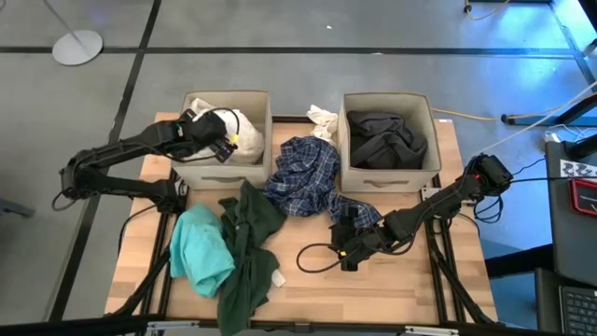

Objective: Sort clothes
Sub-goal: Put the white shirt into the left brown bin, then put the blue jacket into the right brown bin

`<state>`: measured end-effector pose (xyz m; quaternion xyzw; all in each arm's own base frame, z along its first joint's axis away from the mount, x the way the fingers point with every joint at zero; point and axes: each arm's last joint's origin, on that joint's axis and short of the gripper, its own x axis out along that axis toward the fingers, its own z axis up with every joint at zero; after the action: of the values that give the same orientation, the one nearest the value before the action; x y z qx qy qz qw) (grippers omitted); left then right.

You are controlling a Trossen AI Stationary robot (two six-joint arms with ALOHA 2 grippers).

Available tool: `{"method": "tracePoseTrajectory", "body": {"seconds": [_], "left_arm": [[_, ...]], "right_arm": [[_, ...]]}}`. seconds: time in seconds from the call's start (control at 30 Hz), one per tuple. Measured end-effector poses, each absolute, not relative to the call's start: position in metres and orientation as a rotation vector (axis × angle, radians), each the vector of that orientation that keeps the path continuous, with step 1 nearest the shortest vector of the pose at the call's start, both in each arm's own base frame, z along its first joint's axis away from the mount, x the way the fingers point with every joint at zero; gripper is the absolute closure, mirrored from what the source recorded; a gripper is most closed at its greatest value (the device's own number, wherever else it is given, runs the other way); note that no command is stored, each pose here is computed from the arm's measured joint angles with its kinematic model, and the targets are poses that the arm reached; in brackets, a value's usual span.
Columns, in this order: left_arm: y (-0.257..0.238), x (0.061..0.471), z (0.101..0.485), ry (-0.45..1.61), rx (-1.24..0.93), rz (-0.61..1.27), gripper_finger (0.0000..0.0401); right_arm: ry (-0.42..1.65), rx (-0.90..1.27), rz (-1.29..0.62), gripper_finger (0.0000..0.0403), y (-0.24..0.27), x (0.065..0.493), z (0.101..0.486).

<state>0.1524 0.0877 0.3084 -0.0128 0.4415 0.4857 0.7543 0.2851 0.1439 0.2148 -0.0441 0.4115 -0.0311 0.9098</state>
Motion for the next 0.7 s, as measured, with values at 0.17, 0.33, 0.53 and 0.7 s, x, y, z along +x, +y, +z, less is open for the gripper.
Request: {"method": "tracePoseTrajectory", "body": {"seconds": [0.17,0.33,0.53,0.7], "left_arm": [[0.086,0.151,0.346,0.876,-0.057,1.014,0.0192],[0.075,0.142,0.386,0.782,-0.071,0.957,0.0181],[0.050,0.143,0.399,0.651,-0.212,0.636,0.0187],[0.020,0.156,0.381,0.695,-0.286,0.449,0.0192]], "right_arm": [[0.851,-0.095,-0.063,0.0134,0.144,0.285,0.215],[0.851,-0.094,-0.063,0.0134,0.144,0.285,0.215],[0.850,-0.094,-0.065,0.0134,0.144,0.285,0.215],[0.843,-0.098,-0.078,0.0134,0.143,0.285,0.215]]}}
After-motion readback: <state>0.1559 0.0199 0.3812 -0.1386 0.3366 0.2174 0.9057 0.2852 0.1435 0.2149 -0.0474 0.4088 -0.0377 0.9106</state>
